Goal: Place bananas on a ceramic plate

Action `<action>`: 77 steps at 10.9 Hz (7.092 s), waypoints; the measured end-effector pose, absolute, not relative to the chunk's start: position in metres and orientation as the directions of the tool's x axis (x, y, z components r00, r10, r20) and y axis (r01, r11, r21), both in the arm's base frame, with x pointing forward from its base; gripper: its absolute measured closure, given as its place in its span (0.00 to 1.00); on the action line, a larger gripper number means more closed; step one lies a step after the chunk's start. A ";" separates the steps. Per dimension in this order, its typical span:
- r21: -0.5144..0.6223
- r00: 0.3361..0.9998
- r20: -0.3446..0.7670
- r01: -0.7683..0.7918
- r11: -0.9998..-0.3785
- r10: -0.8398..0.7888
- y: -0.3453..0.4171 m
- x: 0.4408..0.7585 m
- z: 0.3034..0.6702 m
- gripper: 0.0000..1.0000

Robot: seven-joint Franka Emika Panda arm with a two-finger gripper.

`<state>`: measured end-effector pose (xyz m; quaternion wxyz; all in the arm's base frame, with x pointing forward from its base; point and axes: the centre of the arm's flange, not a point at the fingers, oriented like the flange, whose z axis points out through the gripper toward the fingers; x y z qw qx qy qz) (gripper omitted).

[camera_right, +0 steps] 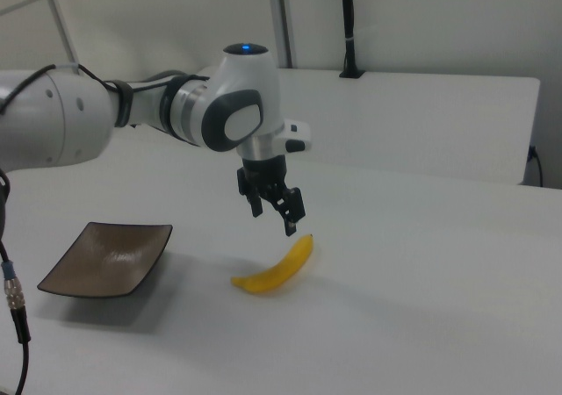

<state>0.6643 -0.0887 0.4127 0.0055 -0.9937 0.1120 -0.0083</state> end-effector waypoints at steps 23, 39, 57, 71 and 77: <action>0.072 0.982 -0.044 -0.182 -0.981 -0.186 -0.096 0.671 0.313 0.69; -0.202 0.980 -0.151 -0.160 -0.966 -0.130 -0.015 0.593 0.532 0.69; -0.164 0.958 -0.230 -0.212 -0.963 -0.172 0.158 0.530 0.379 0.69; -0.120 0.974 -0.187 -0.153 -0.981 -0.129 0.174 0.515 0.355 0.22; -0.042 0.995 -0.058 -0.088 -0.995 -0.085 0.148 0.551 0.500 0.00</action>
